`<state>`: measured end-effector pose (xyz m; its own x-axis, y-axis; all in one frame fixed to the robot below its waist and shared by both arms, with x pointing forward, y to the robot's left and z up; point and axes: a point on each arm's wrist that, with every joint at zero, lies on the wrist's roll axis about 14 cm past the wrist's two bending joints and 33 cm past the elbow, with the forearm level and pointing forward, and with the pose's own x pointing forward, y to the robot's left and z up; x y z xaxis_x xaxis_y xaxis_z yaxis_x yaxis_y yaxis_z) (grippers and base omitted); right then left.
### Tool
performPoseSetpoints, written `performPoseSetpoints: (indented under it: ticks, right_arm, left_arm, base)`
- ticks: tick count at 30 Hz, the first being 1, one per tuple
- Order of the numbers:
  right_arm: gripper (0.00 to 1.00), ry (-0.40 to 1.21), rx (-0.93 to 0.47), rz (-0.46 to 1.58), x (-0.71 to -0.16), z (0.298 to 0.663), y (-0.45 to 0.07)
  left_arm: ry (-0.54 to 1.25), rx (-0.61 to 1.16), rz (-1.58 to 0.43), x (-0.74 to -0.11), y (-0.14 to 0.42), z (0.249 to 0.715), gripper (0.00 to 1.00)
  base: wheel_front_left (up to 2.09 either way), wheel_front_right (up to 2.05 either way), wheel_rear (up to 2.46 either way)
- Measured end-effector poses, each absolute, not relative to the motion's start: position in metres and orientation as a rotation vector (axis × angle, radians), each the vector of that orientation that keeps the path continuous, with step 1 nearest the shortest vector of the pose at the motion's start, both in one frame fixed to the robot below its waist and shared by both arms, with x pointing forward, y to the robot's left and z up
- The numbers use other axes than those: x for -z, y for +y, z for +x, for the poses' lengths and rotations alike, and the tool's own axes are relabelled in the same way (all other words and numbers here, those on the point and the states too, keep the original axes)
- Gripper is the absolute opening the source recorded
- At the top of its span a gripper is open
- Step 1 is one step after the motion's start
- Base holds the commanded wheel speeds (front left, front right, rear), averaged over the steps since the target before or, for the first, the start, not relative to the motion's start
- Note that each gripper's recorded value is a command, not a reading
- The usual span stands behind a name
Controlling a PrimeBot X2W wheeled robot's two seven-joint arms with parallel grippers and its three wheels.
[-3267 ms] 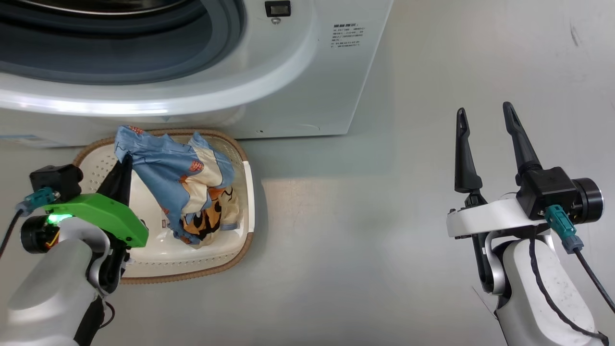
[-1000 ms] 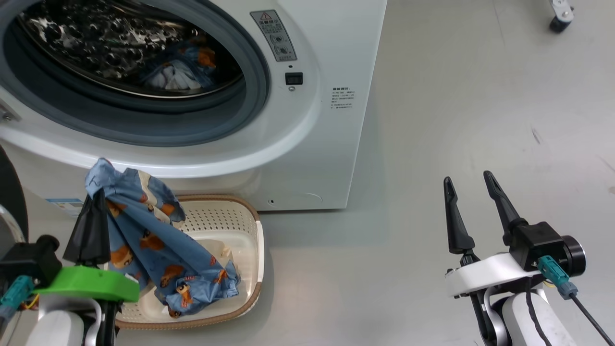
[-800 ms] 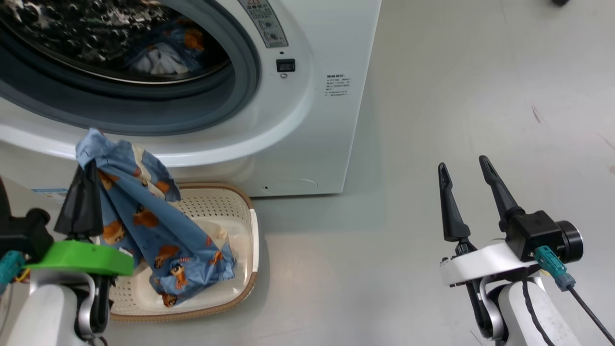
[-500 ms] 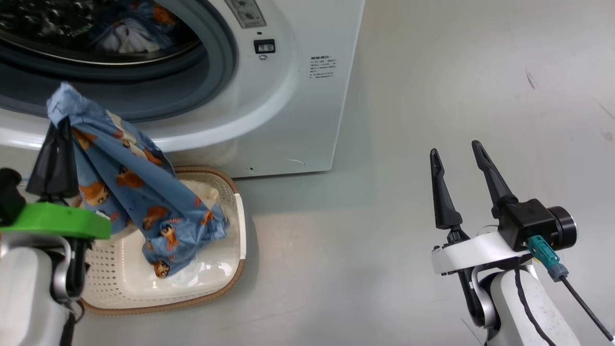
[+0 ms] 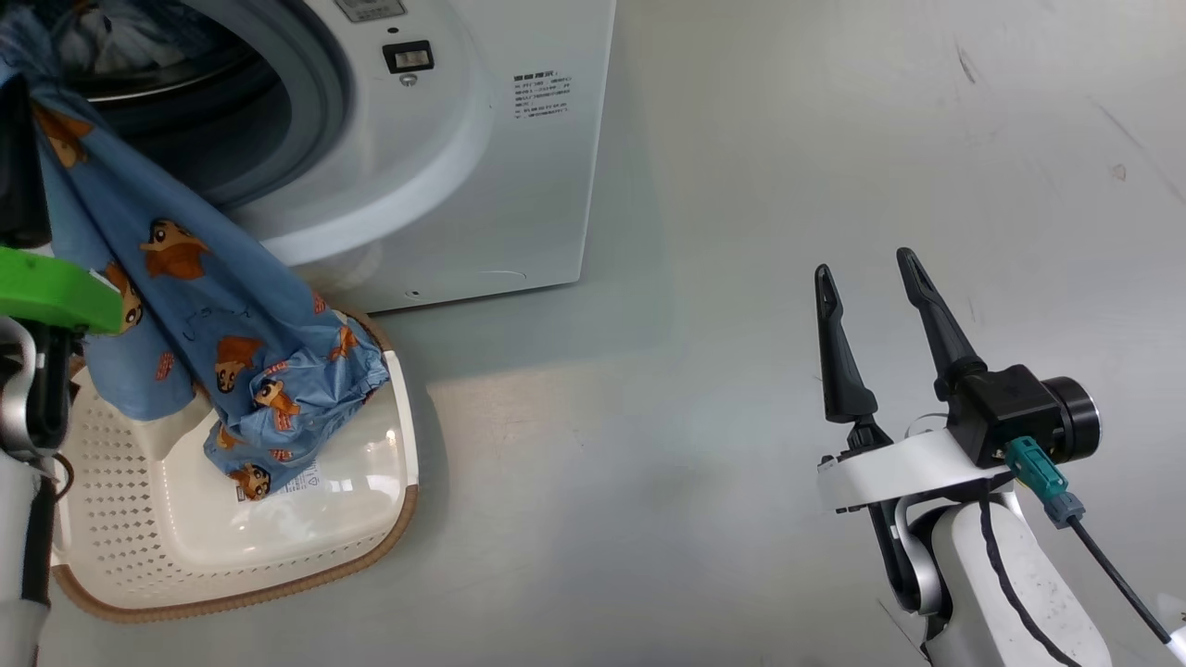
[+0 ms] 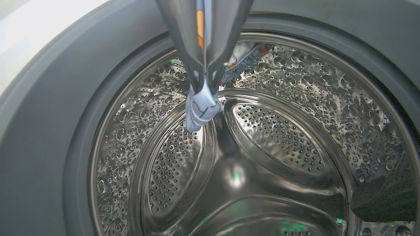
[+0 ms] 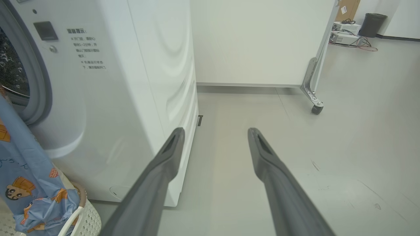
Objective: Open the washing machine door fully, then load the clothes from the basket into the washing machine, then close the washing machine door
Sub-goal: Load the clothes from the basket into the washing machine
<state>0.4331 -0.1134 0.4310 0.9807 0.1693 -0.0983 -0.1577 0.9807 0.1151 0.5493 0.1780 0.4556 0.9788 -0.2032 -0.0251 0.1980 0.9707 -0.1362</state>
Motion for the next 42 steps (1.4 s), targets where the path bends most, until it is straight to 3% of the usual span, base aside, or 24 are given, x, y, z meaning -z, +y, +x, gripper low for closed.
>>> performPoseSetpoints:
  ticks: [11, 25, 42]
  right_arm:
    - [1.00, 0.162, -0.129, 0.097, -0.409, 0.436, -0.122]
    - [1.00, 0.255, -0.106, 0.096, -0.366, 0.443, -0.126]
    - [1.00, 0.350, -0.104, 0.131, -0.316, 0.451, -0.118]
  left_arm:
    - [0.146, 0.224, -0.130, -0.428, 0.171, 0.595, 0.00]
    - [0.434, 0.246, -0.129, -0.349, 0.165, 0.639, 0.00]
    - [0.496, 0.254, -0.118, -0.305, 0.163, 0.682, 0.00]
  base:
    - [0.00, 0.00, 0.00]
    - [0.00, 0.00, 0.00]
    - [0.00, 0.00, 0.00]
